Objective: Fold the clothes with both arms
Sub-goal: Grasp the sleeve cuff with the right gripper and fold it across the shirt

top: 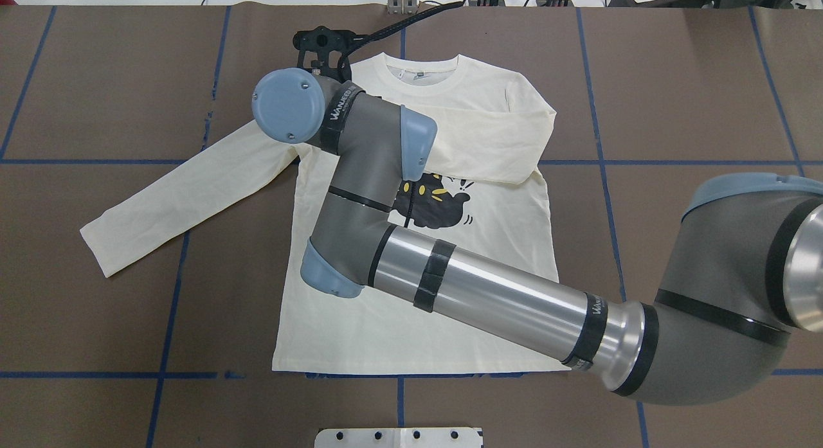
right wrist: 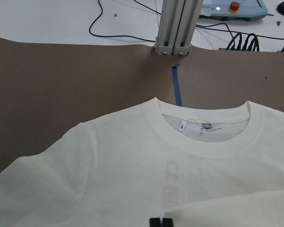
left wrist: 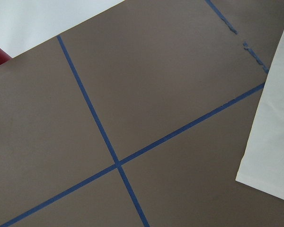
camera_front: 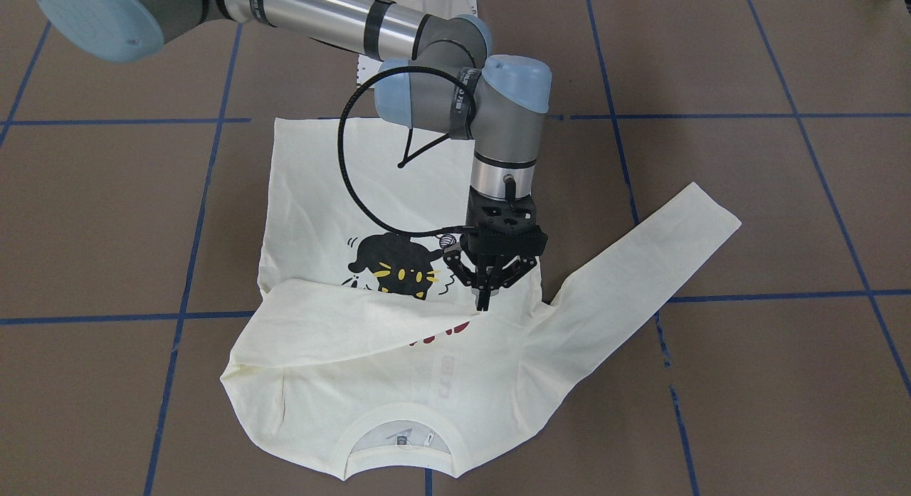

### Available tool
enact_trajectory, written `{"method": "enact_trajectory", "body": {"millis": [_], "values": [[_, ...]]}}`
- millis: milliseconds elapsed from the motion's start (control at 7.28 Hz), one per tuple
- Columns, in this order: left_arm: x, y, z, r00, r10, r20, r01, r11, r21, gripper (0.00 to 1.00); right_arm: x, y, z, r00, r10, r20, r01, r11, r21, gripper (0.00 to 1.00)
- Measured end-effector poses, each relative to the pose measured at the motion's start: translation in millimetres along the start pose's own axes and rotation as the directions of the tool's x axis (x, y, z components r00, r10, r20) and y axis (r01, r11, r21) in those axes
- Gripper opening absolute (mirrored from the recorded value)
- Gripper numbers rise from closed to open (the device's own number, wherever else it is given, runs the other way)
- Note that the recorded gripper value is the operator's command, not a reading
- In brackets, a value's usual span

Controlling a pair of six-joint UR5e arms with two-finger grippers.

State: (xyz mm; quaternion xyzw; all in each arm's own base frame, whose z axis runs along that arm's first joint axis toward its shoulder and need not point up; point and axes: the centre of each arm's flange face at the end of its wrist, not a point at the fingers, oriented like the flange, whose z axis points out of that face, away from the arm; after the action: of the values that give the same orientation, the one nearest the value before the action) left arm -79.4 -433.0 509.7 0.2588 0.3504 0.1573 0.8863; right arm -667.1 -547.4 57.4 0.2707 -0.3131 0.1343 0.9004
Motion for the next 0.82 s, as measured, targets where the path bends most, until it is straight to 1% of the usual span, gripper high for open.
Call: {"method": "enact_trajectory", "body": {"millis": [137,275,412,550,824], "values": [[0,0,0,1.0,-0.001,0.0,0.001,1.0,-0.001,1.0,-19,2,-4,1.0,0.027,-0.002,-0.027,1.0,-0.004,0.0],[0,0,0,1.0,-0.001,-0.001,0.001,1.0,-0.001,1.0,-32,1,-10,0.998,0.068,0.002,-0.068,0.998,-0.006,0.23],[0,0,0,1.0,0.0,-0.001,0.0,1.0,-0.001,1.0,-46,-2,-18,0.993,0.118,0.005,-0.118,0.993,-0.011,0.95],[-1,0,1,1.0,0.0,-0.001,0.0,1.0,-0.001,1.0,-56,-4,-23,0.989,0.149,0.003,-0.149,0.989,-0.017,1.0],[-1,1,1,1.0,-0.002,0.0,0.002,1.0,-0.002,1.0,-63,-10,-28,0.985,0.173,0.004,-0.173,0.985,-0.026,1.0]]}}
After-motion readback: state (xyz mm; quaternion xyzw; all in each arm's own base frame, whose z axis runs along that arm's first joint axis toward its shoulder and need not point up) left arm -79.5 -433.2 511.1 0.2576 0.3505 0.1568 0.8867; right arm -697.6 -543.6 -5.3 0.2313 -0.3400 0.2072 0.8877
